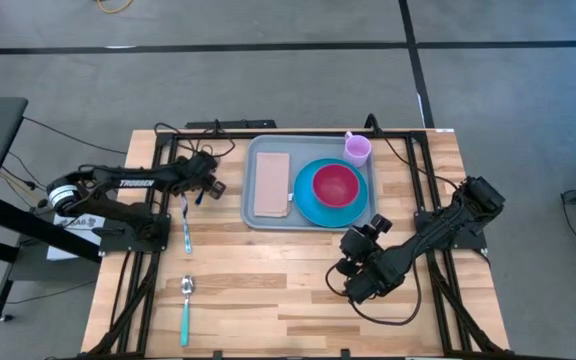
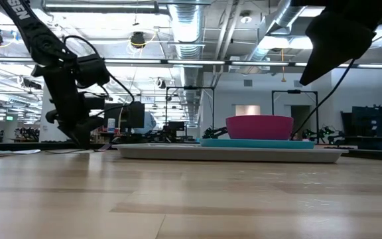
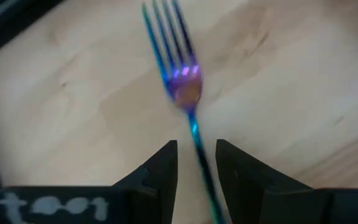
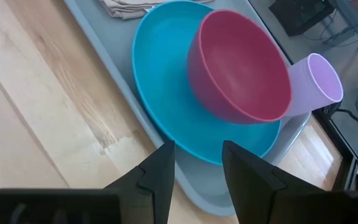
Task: Set up tray
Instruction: Put the blue fork on the brown napkin
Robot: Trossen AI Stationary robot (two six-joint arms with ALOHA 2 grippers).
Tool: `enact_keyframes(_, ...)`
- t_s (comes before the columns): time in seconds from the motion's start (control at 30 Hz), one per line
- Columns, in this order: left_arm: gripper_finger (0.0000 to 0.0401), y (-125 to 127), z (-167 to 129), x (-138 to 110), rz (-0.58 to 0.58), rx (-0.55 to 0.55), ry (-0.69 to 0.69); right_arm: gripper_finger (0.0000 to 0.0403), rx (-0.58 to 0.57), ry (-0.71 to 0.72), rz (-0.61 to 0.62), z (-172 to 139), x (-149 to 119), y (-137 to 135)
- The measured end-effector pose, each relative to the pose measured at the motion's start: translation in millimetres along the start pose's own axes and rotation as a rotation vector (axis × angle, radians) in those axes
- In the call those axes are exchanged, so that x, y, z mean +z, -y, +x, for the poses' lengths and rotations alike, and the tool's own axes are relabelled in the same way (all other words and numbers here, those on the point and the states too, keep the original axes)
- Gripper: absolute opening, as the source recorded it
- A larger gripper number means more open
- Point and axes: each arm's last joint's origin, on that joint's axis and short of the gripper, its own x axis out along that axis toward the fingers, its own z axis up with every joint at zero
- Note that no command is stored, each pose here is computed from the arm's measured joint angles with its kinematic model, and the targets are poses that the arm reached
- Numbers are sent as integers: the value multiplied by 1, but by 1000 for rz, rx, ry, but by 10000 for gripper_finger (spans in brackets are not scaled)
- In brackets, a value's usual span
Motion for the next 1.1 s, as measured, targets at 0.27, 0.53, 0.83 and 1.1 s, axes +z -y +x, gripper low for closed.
enact_keyframes(0.27,100,0,3,0,-26,-13,85,129,4,1,4,0,0,0)
enact_keyframes(0.53,100,-6,6,0,-55,-6,66,129,35,13,40,0,2,-4)
enact_keyframes(0.83,99,-6,6,0,-58,-5,66,129,58,24,31,0,3,-7)
enact_keyframes(1.1,67,-6,6,0,-82,-5,66,129,63,28,-31,0,4,-8)
